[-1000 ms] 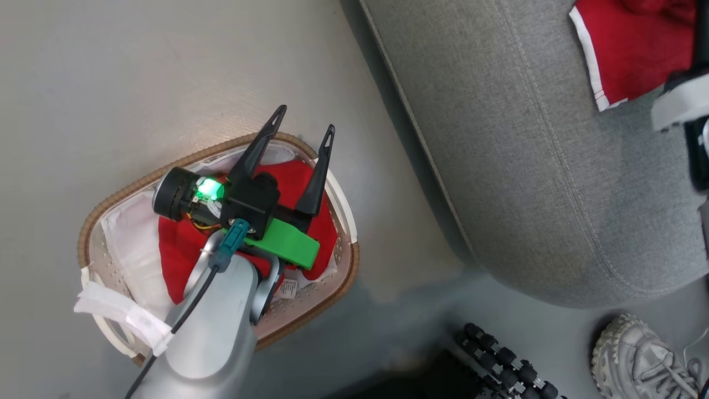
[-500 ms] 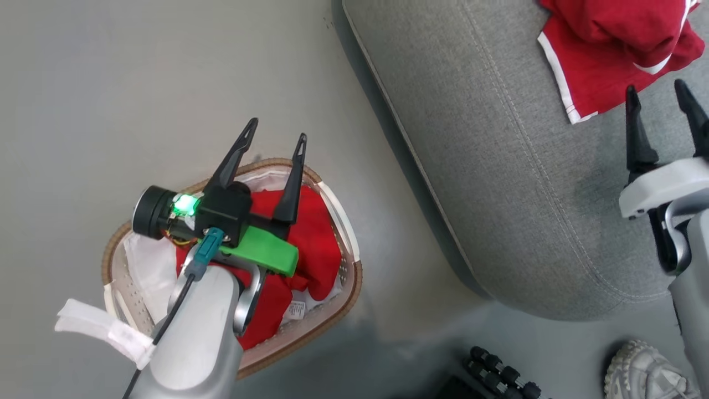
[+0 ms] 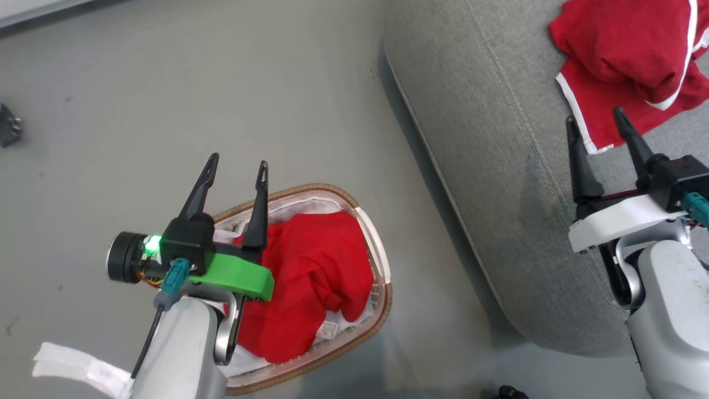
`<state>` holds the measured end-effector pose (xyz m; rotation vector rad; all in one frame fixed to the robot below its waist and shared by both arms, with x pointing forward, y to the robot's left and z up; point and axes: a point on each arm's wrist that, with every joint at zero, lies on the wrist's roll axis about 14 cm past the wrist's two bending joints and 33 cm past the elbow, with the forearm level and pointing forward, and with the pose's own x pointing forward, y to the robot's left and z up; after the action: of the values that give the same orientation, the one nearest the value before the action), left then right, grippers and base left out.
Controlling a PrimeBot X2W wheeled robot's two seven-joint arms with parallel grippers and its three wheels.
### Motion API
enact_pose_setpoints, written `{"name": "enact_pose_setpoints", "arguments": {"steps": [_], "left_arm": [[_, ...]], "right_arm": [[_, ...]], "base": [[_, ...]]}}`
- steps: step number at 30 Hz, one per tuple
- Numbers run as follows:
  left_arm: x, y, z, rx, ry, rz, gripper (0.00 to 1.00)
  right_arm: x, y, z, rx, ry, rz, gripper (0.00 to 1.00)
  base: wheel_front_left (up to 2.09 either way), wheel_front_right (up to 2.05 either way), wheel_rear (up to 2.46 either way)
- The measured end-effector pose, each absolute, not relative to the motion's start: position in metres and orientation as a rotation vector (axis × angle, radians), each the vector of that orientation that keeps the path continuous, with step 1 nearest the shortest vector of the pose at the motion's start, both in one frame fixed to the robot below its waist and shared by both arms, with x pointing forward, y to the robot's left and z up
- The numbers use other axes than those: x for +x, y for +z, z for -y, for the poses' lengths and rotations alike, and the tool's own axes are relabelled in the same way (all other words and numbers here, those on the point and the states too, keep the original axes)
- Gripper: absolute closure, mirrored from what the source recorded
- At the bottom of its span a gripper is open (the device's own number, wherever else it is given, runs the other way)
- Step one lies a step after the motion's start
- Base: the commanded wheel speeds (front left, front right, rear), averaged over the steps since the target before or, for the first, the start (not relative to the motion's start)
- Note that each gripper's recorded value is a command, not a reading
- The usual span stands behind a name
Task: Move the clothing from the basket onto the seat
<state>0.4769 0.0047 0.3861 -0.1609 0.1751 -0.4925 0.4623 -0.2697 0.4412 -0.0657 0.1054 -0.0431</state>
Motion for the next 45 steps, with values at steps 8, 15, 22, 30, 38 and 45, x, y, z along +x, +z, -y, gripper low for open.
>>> {"name": "enact_pose_setpoints", "arguments": {"steps": [8, 15, 22, 30, 38, 45], "left_arm": [[0.466, 0.4, -0.059, -0.146, -0.324, -0.17, 0.0], [0.445, 0.411, -0.099, -0.142, -0.204, -0.167, 0.0], [0.416, 0.418, -0.121, -0.134, -0.152, -0.174, 0.0], [0.392, 0.428, -0.137, -0.136, -0.111, -0.16, 0.0], [0.368, 0.428, -0.145, -0.151, -0.09, -0.169, 0.0], [0.356, 0.43, -0.146, -0.166, -0.082, -0.167, 0.0]], "right_arm": [[0.466, 0.458, 0.221, -0.011, 0.063, -0.041, 0.0], [0.454, 0.466, 0.197, 0.03, 0.1, -0.022, 0.0], [0.432, 0.468, 0.18, 0.06, 0.125, -0.029, 0.0], [0.411, 0.471, 0.17, 0.071, 0.14, -0.028, 0.0], [0.395, 0.47, 0.156, 0.073, 0.172, -0.039, 0.0], [0.387, 0.471, 0.148, 0.084, 0.184, -0.037, 0.0]], "base": [[0.0, 0.0, 0.0], [0.0, 0.0, 0.0], [0.0, 0.0, 0.0], [0.0, 0.0, 0.0], [0.0, 0.0, 0.0], [0.0, 0.0, 0.0]]}}
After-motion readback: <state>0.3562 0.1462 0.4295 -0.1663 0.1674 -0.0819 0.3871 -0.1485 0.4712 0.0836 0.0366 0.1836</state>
